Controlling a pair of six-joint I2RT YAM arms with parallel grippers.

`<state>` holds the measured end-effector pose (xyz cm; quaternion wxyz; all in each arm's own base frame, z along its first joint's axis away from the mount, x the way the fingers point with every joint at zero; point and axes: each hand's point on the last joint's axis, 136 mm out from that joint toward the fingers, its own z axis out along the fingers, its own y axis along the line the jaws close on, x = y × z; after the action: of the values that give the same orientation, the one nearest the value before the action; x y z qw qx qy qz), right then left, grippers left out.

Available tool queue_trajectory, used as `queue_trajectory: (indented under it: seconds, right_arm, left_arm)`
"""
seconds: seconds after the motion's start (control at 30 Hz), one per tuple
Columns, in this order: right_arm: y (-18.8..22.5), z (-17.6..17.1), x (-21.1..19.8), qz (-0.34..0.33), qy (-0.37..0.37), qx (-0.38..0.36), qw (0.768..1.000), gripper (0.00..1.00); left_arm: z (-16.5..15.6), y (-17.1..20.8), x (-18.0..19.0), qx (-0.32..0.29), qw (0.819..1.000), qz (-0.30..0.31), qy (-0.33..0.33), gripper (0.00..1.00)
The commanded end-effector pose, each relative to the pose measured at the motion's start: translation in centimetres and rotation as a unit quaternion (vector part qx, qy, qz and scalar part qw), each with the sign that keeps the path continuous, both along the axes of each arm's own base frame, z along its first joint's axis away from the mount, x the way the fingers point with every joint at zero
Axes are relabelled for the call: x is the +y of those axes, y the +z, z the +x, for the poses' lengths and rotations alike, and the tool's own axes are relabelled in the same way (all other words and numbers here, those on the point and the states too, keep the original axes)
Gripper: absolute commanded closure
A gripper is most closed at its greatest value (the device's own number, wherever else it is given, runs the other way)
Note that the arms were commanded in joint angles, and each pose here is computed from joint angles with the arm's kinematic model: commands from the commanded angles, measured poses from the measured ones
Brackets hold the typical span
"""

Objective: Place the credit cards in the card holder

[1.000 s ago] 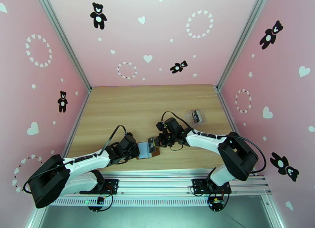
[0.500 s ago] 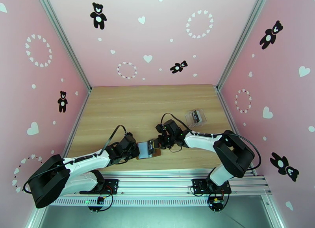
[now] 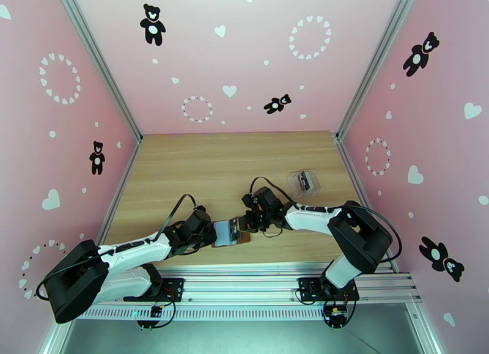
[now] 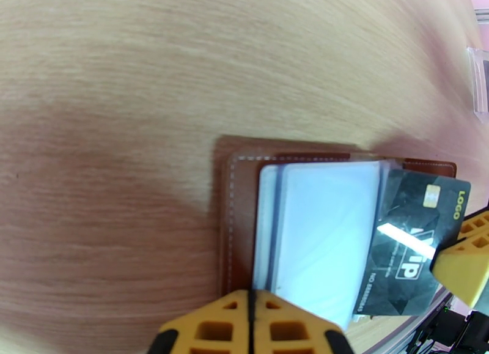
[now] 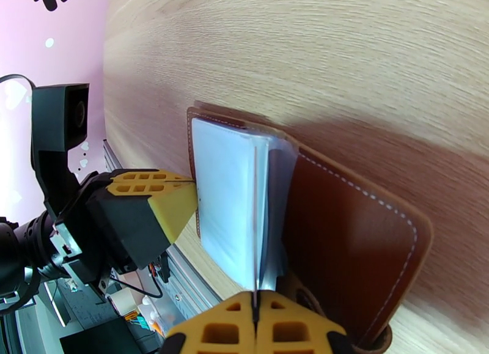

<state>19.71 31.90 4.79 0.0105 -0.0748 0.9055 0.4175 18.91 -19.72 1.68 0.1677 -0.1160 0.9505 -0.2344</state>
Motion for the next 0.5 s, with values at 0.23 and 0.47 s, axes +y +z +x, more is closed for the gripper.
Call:
queue_trajectory:
  seconds: [0.23, 0.47]
  right_arm:
    - [-0.78, -0.51, 0.08, 0.003, 0.000, 0.014, 1.000, 1.00]
    - [-0.96, -0.55, 0.19, 0.009, -0.004, 0.020, 1.000, 1.00]
  left_arm:
    - [-1.15, -1.58, 1.54, 0.023, 0.999, 0.030, 0.005, 0.94]
    - [-1.21, -1.81, 1.62, 0.025, 0.999, 0.033, 0.004, 0.94]
